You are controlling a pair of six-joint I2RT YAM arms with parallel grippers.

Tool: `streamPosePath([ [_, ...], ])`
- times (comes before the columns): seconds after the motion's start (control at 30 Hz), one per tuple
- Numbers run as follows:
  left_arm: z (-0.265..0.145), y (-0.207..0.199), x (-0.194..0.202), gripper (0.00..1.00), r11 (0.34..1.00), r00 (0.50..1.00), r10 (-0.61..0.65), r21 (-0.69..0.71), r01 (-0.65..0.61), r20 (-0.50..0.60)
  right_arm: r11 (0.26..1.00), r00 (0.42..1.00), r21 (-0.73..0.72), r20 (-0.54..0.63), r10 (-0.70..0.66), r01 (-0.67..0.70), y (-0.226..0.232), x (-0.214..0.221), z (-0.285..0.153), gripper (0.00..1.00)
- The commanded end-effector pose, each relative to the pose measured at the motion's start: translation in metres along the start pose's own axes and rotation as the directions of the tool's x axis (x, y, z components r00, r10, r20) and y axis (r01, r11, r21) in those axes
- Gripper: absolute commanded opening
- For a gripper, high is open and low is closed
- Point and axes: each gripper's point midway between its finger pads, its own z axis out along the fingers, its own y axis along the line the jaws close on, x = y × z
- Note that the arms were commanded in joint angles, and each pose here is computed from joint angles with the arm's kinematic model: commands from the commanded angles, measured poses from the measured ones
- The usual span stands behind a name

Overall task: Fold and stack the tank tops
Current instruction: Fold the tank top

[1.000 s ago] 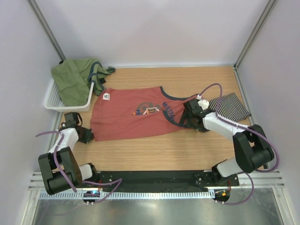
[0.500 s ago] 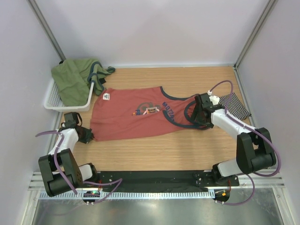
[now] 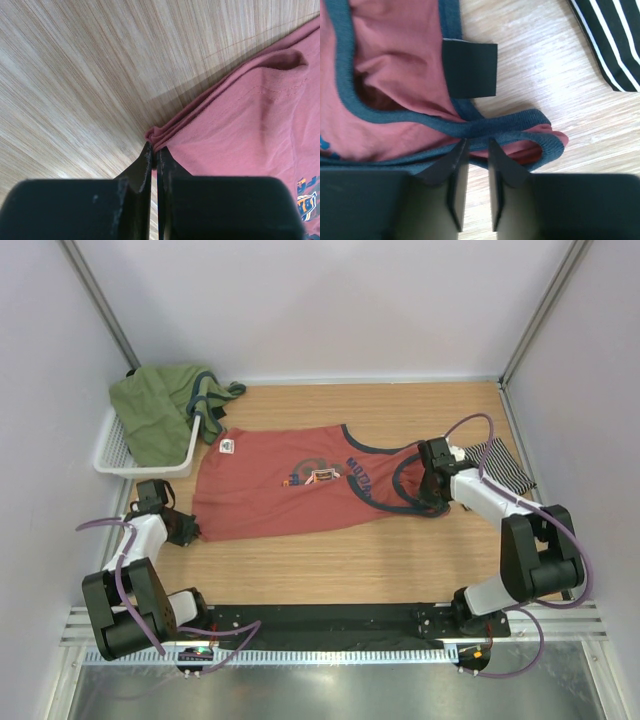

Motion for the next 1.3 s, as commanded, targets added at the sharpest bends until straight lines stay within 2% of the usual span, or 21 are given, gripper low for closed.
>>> streamPosePath([
  [0.0, -0.007, -0.010, -0.009, 0.00, 1.000, 1.000, 0.006, 0.030, -0.007, 0.024, 1.000, 1.000, -0.005, -0.011, -0.021, 0.021, 0.002, -0.006, -0.004, 0.34],
  [0.03, -0.007, -0.010, -0.010, 0.00, 0.999, 1.000, 0.006, 0.033, -0.007, 0.026, 1.000, 1.000, 0.006, -0.012, -0.023, 0.023, 0.000, -0.005, -0.004, 0.40],
  [0.07, -0.008, -0.009, -0.010, 0.00, 0.999, 1.000, 0.006, 0.032, -0.007, 0.027, 1.000, 1.000, 0.017, -0.006, -0.021, 0.021, -0.004, -0.004, -0.005, 0.60],
  [0.1, -0.008, -0.009, -0.009, 0.00, 0.999, 1.000, 0.006, 0.033, -0.007, 0.026, 1.000, 1.000, 0.022, -0.001, -0.018, 0.018, -0.006, -0.004, -0.006, 0.69],
  [0.13, -0.008, -0.010, -0.010, 0.00, 0.999, 1.000, 0.005, 0.036, -0.006, 0.028, 1.000, 1.000, 0.023, 0.005, -0.011, 0.011, -0.007, -0.005, -0.008, 0.73],
  [0.37, -0.008, -0.010, -0.009, 0.00, 0.999, 1.000, 0.005, 0.041, -0.006, 0.024, 0.999, 0.993, 0.006, 0.112, 0.043, -0.044, -0.013, -0.019, -0.028, 0.72],
  [0.53, -0.007, -0.011, -0.007, 0.00, 0.999, 1.000, 0.008, 0.045, -0.009, 0.017, 0.996, 0.976, 0.051, 0.208, 0.063, -0.075, -0.029, -0.037, -0.047, 0.72],
  [0.7, -0.008, -0.013, -0.007, 0.00, 0.999, 1.000, 0.008, 0.053, -0.009, 0.014, 0.986, 0.982, 0.107, 0.156, 0.110, -0.128, -0.045, -0.029, -0.043, 0.71],
  [0.9, -0.007, -0.013, -0.007, 0.00, 0.998, 1.000, 0.008, 0.056, -0.009, 0.012, 0.987, 0.981, 0.076, 0.148, 0.129, -0.141, -0.045, -0.016, -0.034, 0.64],
  [0.97, -0.007, -0.014, -0.007, 0.00, 0.998, 1.000, 0.007, 0.058, -0.008, 0.013, 0.988, 0.983, 0.083, 0.142, 0.120, -0.133, -0.046, -0.014, -0.029, 0.57],
  [1.0, -0.007, -0.013, -0.007, 0.00, 0.998, 1.000, 0.008, 0.058, -0.009, 0.013, 0.988, 0.984, 0.085, 0.135, 0.114, -0.126, -0.044, -0.014, -0.024, 0.50],
  [1.1, -0.007, -0.013, -0.007, 0.00, 0.998, 1.000, 0.009, 0.057, -0.009, 0.012, 0.988, 0.987, 0.095, 0.121, 0.106, -0.118, -0.042, -0.015, -0.018, 0.43],
  [1.23, -0.007, -0.014, -0.006, 0.00, 0.998, 1.000, 0.010, 0.059, -0.011, 0.012, 0.989, 0.988, 0.092, 0.108, 0.108, -0.118, -0.038, -0.015, -0.011, 0.22],
  [1.27, -0.007, -0.014, -0.007, 0.00, 0.998, 1.000, 0.010, 0.060, -0.011, 0.013, 0.989, 0.989, 0.093, 0.104, 0.109, -0.118, -0.038, -0.015, -0.011, 0.14],
])
